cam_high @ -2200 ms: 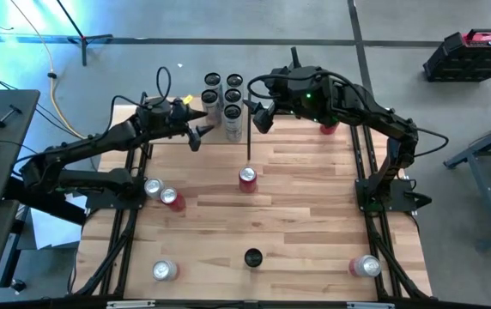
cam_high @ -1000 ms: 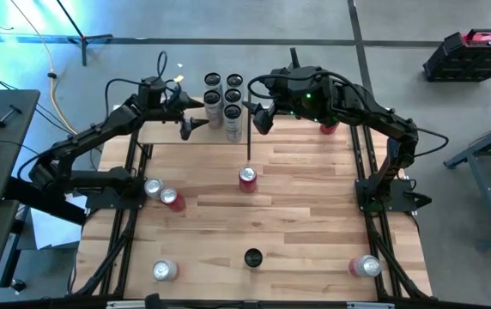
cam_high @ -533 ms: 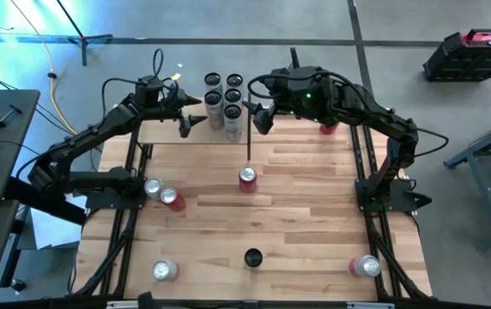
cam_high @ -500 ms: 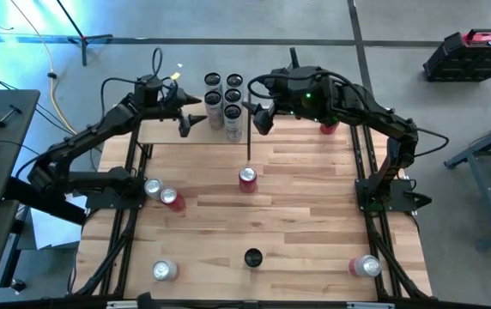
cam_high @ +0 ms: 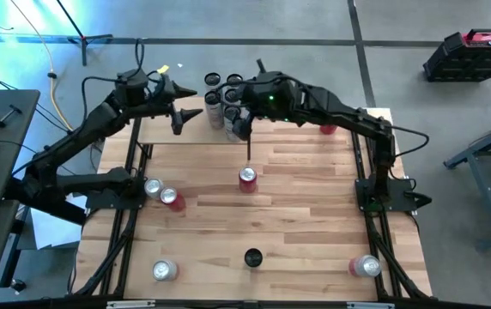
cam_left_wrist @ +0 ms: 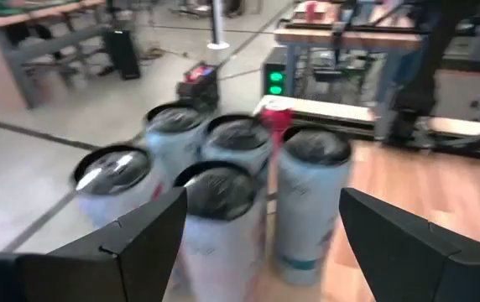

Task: Place canned beverage on shelf
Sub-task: Put the left pink soda can on the shelf aligned with the other pink soda can

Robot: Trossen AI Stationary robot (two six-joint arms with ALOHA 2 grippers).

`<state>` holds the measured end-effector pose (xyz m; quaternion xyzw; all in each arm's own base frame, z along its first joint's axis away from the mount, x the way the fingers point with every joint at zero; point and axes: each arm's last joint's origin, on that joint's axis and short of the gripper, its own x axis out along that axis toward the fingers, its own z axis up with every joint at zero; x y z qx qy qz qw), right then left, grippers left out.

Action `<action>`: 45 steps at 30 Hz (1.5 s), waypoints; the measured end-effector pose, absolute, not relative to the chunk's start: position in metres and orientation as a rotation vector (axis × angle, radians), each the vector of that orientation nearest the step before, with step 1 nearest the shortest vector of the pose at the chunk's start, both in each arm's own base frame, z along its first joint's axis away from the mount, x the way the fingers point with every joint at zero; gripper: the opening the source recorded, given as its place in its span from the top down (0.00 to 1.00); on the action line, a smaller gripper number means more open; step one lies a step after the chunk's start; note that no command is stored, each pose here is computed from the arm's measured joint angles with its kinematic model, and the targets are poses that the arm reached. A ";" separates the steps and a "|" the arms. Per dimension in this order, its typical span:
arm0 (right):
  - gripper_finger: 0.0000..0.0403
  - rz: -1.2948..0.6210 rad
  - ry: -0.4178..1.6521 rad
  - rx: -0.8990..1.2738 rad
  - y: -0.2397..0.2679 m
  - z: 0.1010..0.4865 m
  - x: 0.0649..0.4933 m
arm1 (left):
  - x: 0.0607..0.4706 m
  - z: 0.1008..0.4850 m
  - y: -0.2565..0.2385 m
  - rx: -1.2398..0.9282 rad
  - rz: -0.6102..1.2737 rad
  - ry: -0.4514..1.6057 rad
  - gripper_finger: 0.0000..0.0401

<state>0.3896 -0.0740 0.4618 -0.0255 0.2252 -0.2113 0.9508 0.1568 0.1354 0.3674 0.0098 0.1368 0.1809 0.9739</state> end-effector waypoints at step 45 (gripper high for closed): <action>0.13 -0.437 0.538 0.012 -0.073 0.454 0.385 | 0.212 0.372 0.160 0.109 0.247 0.581 0.25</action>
